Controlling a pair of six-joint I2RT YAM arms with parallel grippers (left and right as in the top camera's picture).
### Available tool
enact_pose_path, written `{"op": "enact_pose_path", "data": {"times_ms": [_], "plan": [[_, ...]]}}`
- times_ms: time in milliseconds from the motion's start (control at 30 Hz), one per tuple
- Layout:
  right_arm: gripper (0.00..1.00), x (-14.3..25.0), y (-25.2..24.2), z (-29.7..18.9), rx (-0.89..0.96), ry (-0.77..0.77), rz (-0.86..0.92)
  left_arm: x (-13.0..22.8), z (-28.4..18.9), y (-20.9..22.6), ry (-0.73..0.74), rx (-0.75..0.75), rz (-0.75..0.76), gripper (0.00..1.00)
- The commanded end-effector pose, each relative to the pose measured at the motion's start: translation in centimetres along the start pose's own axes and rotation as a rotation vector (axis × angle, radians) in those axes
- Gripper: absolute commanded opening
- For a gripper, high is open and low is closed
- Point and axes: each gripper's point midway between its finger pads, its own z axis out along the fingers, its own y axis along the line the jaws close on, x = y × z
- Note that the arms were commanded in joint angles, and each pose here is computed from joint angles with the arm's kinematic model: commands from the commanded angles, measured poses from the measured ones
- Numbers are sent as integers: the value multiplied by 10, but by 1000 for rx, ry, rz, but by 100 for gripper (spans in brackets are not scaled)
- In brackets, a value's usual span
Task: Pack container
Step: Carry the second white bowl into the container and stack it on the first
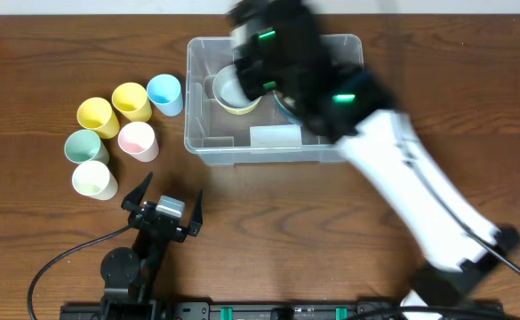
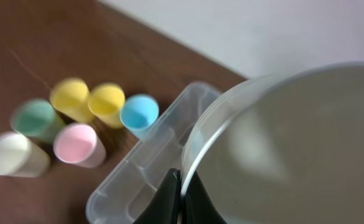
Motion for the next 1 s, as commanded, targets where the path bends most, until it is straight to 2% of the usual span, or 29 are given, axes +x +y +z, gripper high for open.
{"op": "enact_pose_path", "data": {"times_ms": [0,300,600,967], "plan": [[1,25,-1,46,119,58,-86,16,1,-4,41,16,-19,98],[1,68,0,130,123,120,-126,16,1,-4,41,16,-19,98],[1,81,-4,156,127,122,-127,16,1,-4,41,16,-19,98],[1,119,-15,196,134,181,-122,16,1,-4,41,16,-19,98]]}}
